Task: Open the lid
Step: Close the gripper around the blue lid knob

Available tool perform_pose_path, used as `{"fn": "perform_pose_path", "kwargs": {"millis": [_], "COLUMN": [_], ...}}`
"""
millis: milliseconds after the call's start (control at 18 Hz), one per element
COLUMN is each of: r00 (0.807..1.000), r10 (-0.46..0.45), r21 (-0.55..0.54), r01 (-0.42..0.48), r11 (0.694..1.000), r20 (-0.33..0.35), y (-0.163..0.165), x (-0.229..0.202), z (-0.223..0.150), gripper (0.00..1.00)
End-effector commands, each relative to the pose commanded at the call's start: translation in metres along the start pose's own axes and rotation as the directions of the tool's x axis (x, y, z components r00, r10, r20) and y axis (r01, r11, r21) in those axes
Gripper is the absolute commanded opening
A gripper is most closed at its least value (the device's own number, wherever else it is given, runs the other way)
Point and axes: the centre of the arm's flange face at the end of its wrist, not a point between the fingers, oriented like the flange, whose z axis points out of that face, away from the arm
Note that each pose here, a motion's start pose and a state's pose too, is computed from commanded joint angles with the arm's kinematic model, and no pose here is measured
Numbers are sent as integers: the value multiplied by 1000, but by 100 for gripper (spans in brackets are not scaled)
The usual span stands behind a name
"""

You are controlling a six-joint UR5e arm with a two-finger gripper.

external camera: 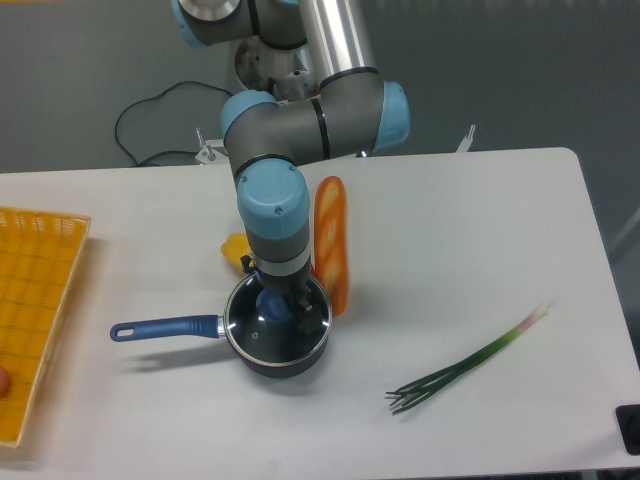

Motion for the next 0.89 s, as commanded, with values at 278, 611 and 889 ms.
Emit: {"fn": "perform_pose_path", "kwargs": {"millis": [278,611,889], "r00": [1000,1000,1000], "r10": [6,-5,-3], "r21": [-3,-4,-7], "r01": [-6,5,3], "r11": [1000,1000,1000], "r20": [-4,-7,-12], "y": [-4,-7,-8], "x": [1,3,2], "z": [3,5,9], "gripper": [100,100,100]}}
